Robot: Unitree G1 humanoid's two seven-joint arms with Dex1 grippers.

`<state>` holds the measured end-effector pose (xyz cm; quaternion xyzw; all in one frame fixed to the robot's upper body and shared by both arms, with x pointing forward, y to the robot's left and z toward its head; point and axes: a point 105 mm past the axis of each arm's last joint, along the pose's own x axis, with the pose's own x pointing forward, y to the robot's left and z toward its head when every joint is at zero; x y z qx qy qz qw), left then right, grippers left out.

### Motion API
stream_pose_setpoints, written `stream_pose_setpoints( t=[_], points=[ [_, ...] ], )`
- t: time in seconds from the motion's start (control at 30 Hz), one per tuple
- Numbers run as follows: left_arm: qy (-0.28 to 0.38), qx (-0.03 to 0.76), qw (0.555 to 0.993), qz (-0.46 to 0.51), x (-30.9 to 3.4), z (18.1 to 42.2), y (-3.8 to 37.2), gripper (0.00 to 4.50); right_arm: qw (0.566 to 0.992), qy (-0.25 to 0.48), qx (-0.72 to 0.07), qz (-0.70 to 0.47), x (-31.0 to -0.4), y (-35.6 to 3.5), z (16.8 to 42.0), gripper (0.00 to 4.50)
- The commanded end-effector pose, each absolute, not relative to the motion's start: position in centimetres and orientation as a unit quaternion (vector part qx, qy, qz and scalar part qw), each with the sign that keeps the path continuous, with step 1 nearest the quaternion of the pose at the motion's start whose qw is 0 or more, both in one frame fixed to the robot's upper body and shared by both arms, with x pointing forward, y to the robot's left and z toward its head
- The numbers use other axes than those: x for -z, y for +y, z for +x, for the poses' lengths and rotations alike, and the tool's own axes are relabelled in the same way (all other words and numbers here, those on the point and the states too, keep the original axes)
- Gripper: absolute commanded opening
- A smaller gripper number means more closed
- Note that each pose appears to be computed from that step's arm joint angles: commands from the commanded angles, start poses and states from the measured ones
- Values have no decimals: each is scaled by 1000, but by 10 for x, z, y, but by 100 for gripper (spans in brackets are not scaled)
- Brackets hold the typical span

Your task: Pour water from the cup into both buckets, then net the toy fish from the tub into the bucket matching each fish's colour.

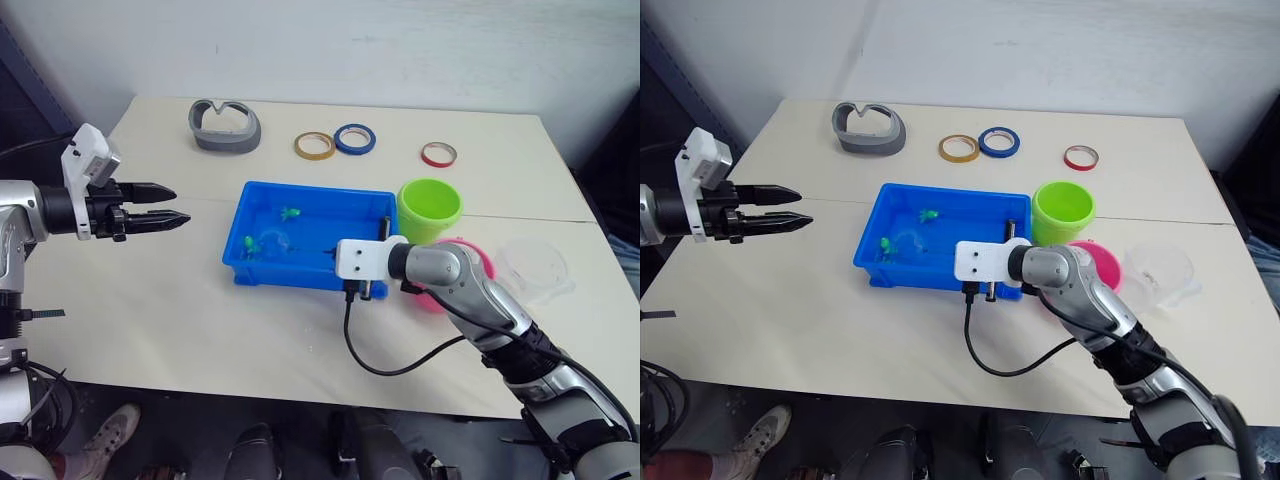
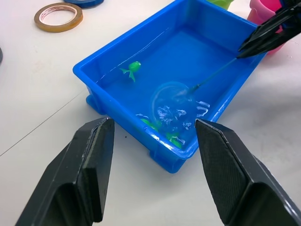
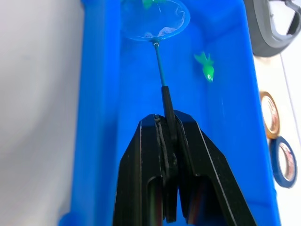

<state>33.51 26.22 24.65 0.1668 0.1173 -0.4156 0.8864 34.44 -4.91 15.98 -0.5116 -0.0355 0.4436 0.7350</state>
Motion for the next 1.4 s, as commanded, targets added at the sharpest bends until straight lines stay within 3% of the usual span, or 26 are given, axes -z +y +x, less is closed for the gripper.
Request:
stream_pose_setpoints(
  t=[0.03, 0.27, 0.57, 0.73, 0.93, 1.4],
  points=[
    [95, 411, 889, 178, -262, 329, 265, 302, 735, -66, -428, -522, -176, -48, 346, 0],
    [94, 414, 888, 177, -262, 329, 264, 302, 726, -74, -450, -515, -173, -41, 338, 0],
    [93, 415, 888, 176, -262, 329, 263, 302, 718, -57, -535, -442, -173, -24, 305, 0],
    [92, 416, 887, 175, -260, 330, 262, 302, 760, 7, -541, -360, -175, -30, 309, 0],
    [91, 417, 887, 175, -260, 330, 260, 302, 802, 96, -511, -294, -158, -34, 321, 0],
    [81, 446, 877, 163, -263, 332, 246, 302, 853, 112, -462, -214, -198, -60, 332, 0]
  ],
)
